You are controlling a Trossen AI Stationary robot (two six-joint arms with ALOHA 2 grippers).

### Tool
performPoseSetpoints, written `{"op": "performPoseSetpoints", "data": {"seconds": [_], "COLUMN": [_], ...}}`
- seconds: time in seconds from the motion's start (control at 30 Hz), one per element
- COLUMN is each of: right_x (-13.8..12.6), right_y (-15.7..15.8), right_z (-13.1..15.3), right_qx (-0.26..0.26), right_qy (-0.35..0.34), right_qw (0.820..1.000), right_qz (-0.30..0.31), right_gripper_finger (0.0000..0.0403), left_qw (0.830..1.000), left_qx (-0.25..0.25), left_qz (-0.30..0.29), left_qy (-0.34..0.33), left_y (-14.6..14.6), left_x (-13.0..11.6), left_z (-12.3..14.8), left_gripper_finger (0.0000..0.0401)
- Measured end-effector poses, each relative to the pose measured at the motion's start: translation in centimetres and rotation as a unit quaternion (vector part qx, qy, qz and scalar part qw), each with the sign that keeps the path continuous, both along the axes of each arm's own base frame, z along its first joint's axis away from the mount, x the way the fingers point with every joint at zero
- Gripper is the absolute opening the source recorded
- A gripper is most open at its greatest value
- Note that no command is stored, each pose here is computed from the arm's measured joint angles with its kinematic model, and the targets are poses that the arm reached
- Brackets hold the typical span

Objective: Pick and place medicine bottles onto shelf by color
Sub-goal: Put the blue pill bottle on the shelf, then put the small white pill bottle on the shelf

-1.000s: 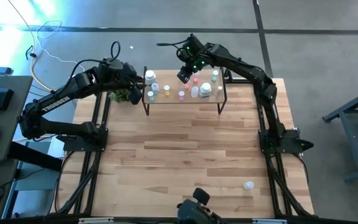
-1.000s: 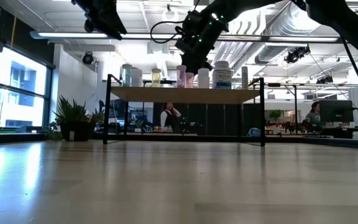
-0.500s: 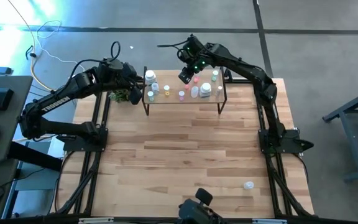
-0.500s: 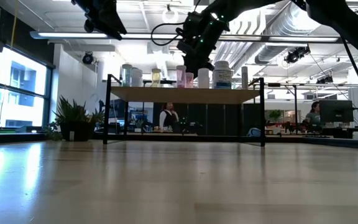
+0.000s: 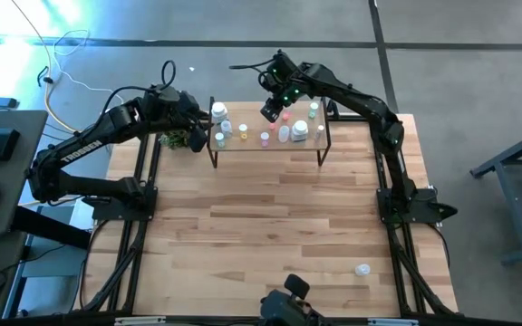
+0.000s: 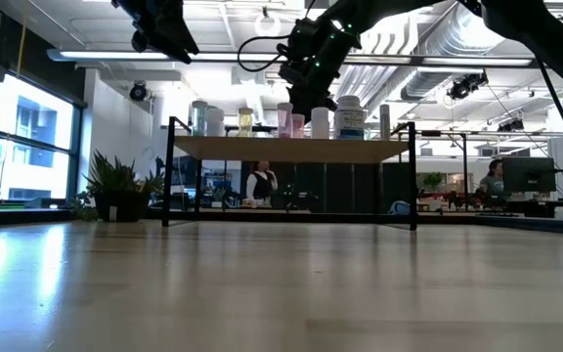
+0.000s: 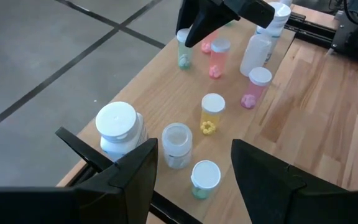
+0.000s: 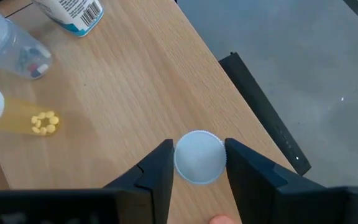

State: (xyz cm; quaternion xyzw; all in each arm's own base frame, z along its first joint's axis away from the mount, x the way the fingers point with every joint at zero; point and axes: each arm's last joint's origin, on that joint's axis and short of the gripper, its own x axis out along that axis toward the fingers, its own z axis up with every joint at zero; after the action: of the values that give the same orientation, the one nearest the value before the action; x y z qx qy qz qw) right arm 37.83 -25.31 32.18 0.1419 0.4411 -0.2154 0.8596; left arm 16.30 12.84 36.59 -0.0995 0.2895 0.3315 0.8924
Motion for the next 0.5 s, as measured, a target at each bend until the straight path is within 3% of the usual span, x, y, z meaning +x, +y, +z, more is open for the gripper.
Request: {"op": "performPoseSetpoints", "data": {"seconds": [0.3,0.5], "right_x": [0.1,0.0], "right_y": [-0.1,0.0], "right_z": [0.1,1.2], "right_qx": [-0.005,-0.009], "right_qy": [-0.003,-0.021], "right_qw": [1.0,1.0], "right_qz": [-0.005,-0.014], "right_gripper_finger": [0.0176,0.0184], "left_qw": [1.0,1.0], "left_qx": [0.0,0.0], "left_qz": [0.0,0.0], "left_qy": [0.0,0.0], "left_y": [0.0,0.0], "left_x": [0.0,0.0], "left_z": [0.0,0.0], "left_gripper_finger": [0.0195,0.0195]}}
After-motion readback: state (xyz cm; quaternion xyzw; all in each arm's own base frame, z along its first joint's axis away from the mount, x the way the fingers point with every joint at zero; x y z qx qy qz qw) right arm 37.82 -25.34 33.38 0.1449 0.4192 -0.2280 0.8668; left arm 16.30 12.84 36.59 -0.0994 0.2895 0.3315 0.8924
